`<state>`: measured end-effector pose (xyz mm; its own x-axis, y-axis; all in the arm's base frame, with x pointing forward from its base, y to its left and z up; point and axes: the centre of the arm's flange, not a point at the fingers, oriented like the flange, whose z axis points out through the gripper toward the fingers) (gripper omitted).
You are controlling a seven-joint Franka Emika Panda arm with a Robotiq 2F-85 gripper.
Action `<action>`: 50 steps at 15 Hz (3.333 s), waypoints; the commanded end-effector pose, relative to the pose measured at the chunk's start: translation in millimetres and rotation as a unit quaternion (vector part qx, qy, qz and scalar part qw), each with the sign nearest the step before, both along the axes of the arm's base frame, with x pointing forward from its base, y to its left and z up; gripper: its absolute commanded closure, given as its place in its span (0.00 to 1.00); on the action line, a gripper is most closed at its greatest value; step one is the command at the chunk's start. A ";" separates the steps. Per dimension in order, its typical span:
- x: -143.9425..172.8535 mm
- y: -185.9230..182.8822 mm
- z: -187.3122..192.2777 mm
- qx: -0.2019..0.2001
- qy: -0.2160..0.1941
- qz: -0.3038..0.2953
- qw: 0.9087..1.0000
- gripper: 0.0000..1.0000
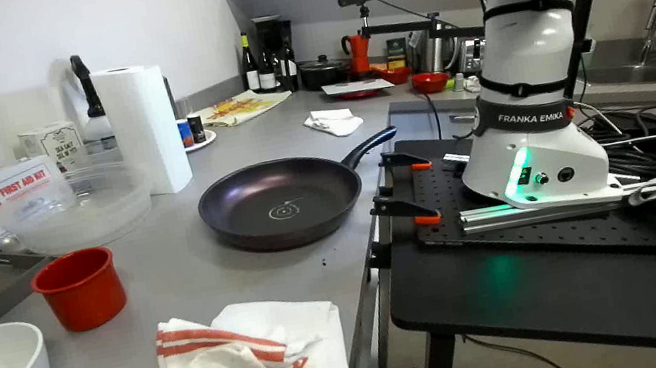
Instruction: Wipe the pan using the towel
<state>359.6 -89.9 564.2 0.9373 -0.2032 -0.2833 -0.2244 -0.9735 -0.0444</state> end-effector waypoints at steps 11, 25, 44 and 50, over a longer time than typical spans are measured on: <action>1.3 0.2 0.3 -0.001 0.000 0.001 1.000 0.00; 75.8 24.9 -77.0 -0.017 0.017 0.070 0.997 0.00; 75.4 158.3 -278.8 0.005 0.002 0.202 0.979 0.00; 58.8 179.7 -329.7 -0.004 0.017 0.237 0.971 0.00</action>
<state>423.2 80.0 256.9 0.9208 0.2309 -0.3144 0.2275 -0.9726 -0.0478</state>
